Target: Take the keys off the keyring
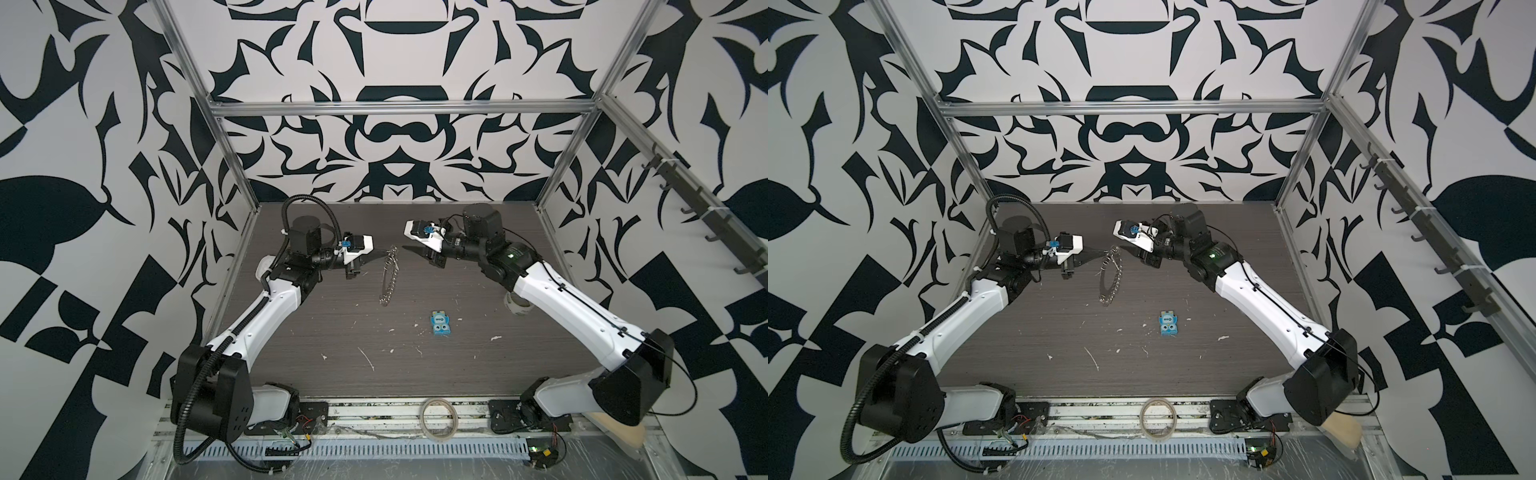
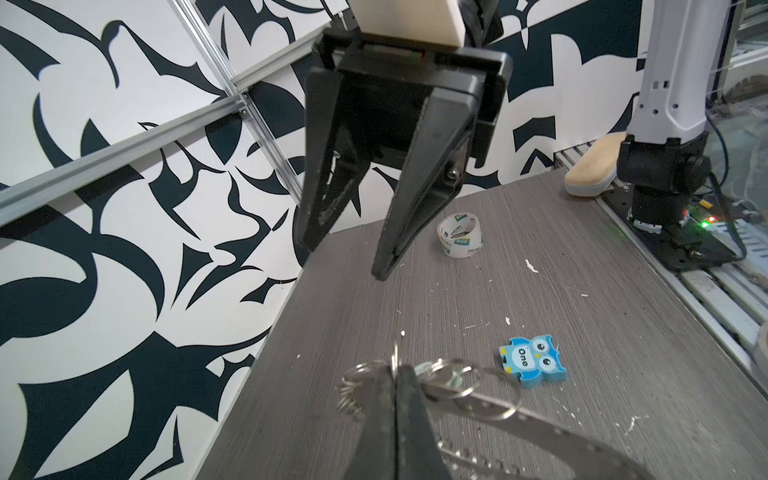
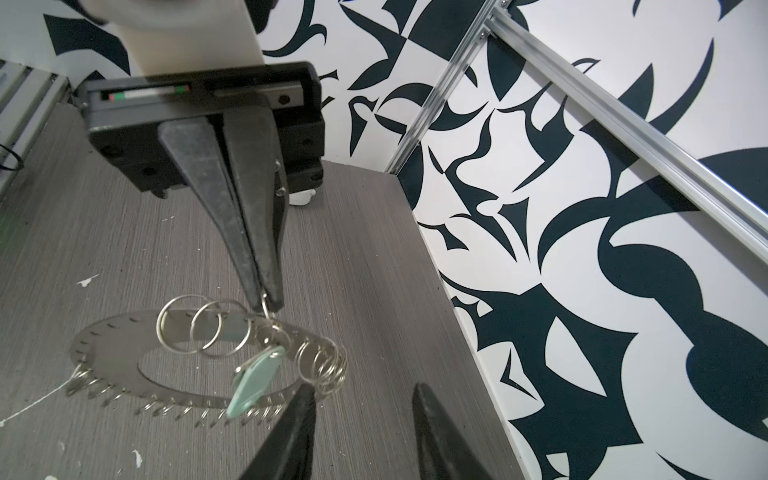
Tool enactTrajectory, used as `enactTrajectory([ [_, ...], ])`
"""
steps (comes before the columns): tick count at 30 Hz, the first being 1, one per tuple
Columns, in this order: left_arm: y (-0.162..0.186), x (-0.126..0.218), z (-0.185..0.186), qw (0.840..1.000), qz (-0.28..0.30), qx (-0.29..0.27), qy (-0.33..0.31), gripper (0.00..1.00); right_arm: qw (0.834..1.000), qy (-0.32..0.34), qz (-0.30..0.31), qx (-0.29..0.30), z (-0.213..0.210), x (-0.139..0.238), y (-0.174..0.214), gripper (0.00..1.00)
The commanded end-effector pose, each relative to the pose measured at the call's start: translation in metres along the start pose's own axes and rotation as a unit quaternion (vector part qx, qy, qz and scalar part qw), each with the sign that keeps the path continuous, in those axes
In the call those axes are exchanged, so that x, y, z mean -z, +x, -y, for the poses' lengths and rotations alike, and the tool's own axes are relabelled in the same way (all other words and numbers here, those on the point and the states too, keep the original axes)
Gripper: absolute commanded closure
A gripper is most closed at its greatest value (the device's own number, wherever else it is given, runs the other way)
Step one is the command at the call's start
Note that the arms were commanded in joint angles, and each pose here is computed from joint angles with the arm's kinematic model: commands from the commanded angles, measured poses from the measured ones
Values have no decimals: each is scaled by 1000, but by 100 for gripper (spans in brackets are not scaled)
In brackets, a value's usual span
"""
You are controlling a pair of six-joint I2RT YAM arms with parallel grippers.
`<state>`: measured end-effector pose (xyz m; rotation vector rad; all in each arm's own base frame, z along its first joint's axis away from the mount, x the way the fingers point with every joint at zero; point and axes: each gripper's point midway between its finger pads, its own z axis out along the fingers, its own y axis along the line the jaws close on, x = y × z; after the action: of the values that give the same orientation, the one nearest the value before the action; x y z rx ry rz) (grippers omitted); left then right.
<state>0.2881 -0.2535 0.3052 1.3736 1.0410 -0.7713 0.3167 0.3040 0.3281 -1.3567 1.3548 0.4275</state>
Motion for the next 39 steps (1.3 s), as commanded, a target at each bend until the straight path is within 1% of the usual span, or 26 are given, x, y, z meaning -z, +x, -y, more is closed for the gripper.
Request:
enactTrajectory([
  [1, -26, 4, -3, 999, 39, -27, 2, 100, 999, 2, 46, -23, 3, 14, -19, 58],
  [5, -28, 4, -4, 999, 47, -24, 4, 100, 997, -12, 69, -42, -2, 17, -19, 60],
  [11, -36, 5, -10, 997, 81, -11, -4, 100, 991, -29, 105, -71, -1, 20, -24, 67],
  [15, -42, 9, -18, 993, 113, -5, -14, 100, 991, -33, 105, -74, -4, 20, -21, 68],
  [19, -40, 9, -20, 993, 121, -1, -10, 100, 991, -43, 101, -79, -8, 17, -17, 63],
  [22, -41, 9, -21, 993, 121, -2, -10, 100, 990, -38, 102, -90, -7, 15, -15, 61],
  [26, -40, 9, -20, 993, 120, -2, -10, 100, 989, -33, 100, -100, -12, 2, -18, 56],
  [31, -38, 8, -19, 993, 120, -4, -9, 100, 989, -9, 106, -103, -18, -16, -29, 52],
  [34, -40, 9, -20, 992, 123, -7, -8, 100, 989, 3, 102, -108, -20, -22, -29, 48],
  [35, -41, 8, -20, 992, 123, -8, -8, 100, 989, 6, 100, -111, -21, -24, -28, 43],
  [39, -41, 9, -20, 992, 124, -9, -7, 100, 990, 8, 93, -109, -27, -27, -28, 42],
])
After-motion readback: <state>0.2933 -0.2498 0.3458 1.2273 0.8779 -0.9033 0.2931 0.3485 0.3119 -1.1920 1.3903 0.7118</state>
